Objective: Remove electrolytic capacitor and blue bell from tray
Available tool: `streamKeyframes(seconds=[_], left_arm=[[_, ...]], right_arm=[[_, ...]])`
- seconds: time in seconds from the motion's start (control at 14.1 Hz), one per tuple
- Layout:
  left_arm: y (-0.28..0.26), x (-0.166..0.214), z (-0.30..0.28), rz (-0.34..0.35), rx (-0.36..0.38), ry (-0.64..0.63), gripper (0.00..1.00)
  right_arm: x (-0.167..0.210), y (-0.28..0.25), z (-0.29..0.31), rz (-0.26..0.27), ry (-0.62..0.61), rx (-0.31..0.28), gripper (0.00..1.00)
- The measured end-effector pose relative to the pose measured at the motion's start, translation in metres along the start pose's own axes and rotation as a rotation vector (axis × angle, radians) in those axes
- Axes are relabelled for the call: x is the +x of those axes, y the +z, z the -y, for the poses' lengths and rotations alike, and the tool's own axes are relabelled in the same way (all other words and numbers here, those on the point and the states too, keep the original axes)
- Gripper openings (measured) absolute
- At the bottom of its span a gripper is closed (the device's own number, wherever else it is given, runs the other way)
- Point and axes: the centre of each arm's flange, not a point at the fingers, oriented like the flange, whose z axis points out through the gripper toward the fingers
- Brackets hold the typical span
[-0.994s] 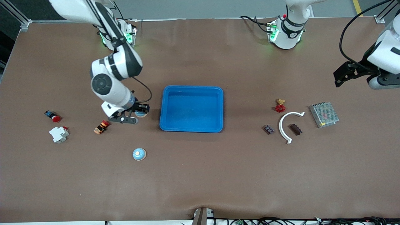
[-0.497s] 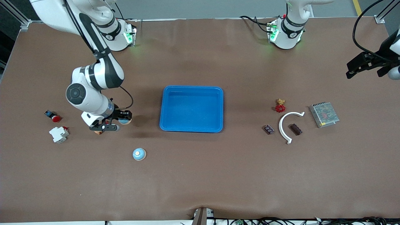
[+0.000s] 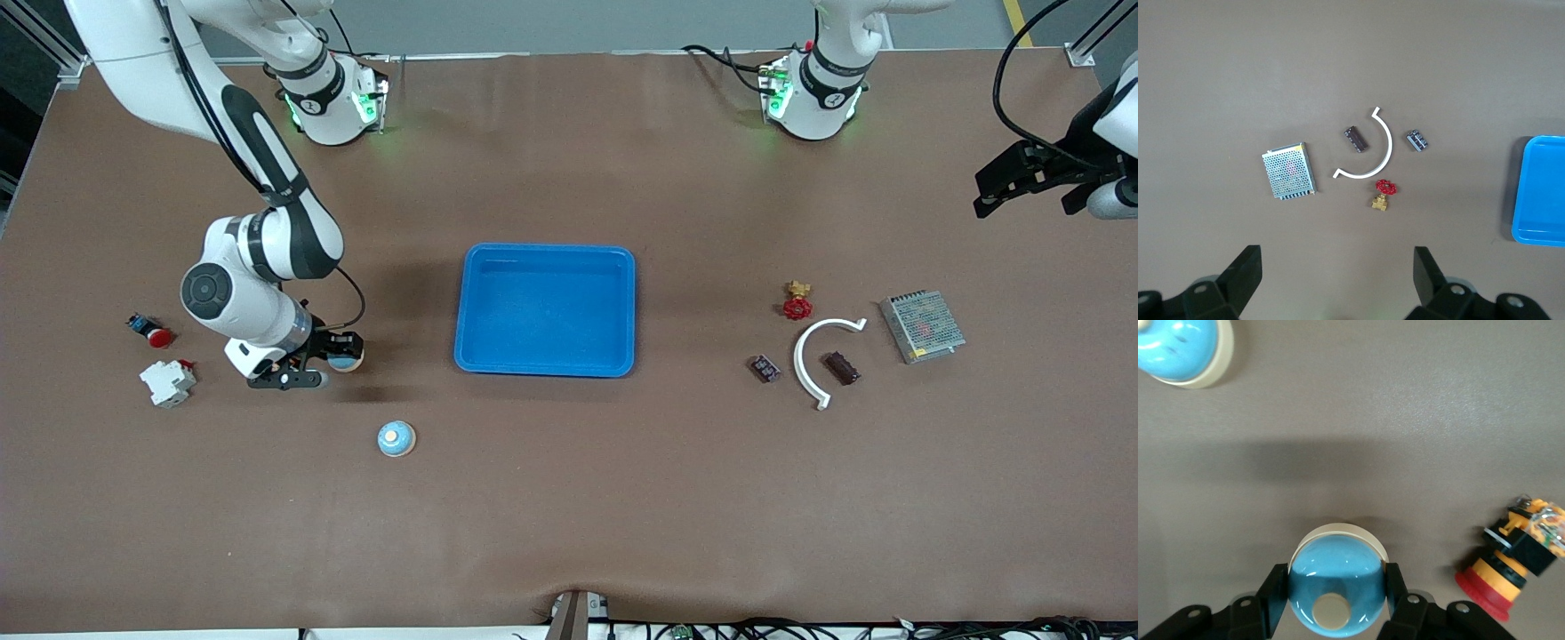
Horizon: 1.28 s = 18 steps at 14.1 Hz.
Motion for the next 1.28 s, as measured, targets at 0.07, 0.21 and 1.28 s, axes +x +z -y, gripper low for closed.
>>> streamKeyframes(seconds=[0.07, 0.21, 1.28], left_arm=[[0.000, 0.000, 0.000, 0.001, 0.000, 0.000, 1.00], [0.001, 0.000, 0.001, 0.003, 0.000, -0.002, 1.00], [0.003, 0.000, 0.002, 0.008, 0.001, -0.004, 1.00]], right_arm=[[0.000, 0.004, 0.000, -0.002, 0.000, 0.000, 0.63], [0.000, 0.010, -0.001, -0.004, 0.000, -0.001, 0.63], [0.041, -0.075, -0.003, 0.063, 0.012, 0.022, 1.00]])
